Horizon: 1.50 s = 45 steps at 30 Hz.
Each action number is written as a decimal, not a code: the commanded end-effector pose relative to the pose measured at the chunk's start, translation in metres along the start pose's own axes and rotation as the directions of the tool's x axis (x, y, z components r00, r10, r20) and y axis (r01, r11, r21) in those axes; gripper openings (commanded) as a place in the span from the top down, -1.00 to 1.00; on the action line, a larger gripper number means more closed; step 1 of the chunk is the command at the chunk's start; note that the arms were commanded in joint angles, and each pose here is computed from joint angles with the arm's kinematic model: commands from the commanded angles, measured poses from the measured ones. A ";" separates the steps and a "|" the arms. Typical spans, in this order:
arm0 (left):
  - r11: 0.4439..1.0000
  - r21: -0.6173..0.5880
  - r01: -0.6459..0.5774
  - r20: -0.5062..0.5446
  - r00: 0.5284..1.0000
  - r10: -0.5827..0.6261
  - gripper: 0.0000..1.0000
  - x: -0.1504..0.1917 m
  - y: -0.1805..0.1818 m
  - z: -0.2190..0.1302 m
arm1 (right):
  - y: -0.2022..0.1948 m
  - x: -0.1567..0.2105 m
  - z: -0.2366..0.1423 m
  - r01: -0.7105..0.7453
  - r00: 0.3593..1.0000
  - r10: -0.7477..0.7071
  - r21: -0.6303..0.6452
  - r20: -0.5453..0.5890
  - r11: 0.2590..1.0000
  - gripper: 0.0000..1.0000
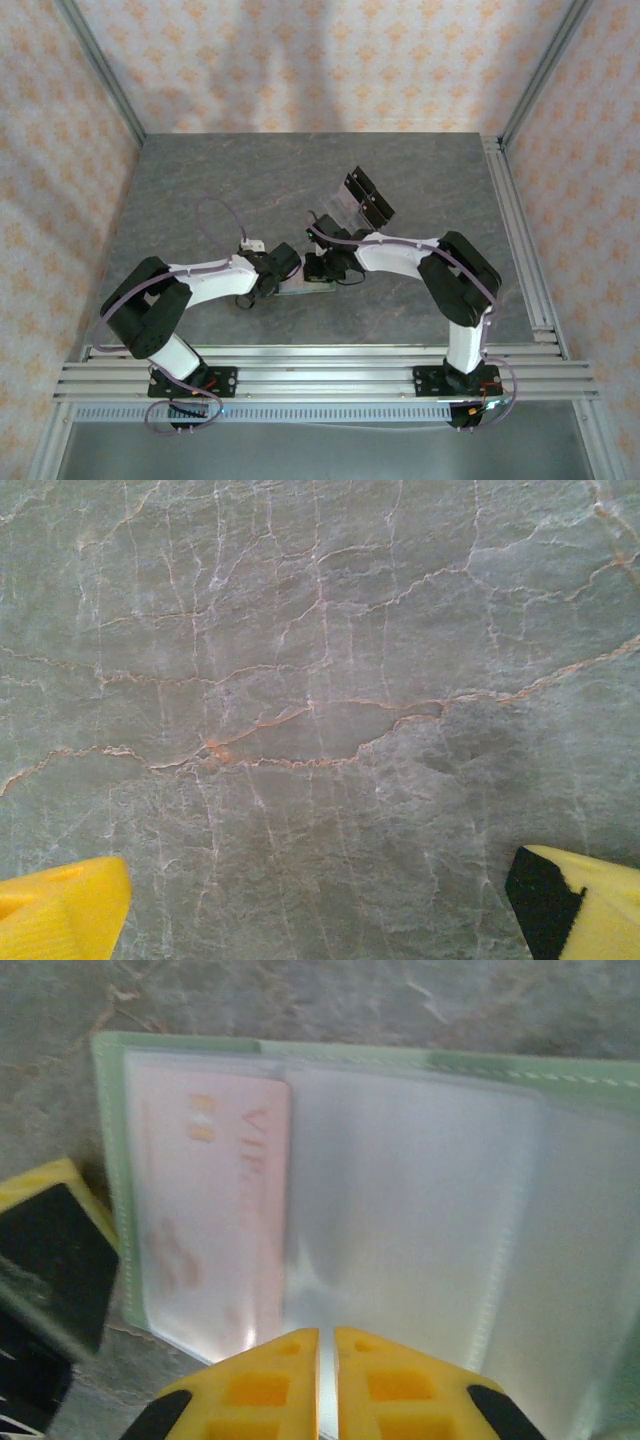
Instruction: Put the credit cards into the card holder
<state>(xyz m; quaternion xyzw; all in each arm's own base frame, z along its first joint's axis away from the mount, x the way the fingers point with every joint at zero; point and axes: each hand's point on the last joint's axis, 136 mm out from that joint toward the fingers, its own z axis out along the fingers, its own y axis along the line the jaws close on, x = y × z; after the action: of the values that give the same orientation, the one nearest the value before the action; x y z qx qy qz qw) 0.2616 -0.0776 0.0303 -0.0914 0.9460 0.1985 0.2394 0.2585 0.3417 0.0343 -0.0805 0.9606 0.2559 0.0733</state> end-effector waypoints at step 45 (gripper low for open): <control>1.000 -0.007 0.013 -0.014 1.000 -0.013 -0.99 0.003 -0.003 0.004 | -0.017 -0.021 0.007 -0.013 1.000 0.012 0.029 0.028 0.999 0.90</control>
<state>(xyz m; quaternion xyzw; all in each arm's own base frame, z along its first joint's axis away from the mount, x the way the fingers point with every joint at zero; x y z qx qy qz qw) 0.2616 -0.0776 0.0303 -0.0946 0.9457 0.1977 0.2400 0.2822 0.3343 0.0250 -0.0736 0.9631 0.2451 0.0836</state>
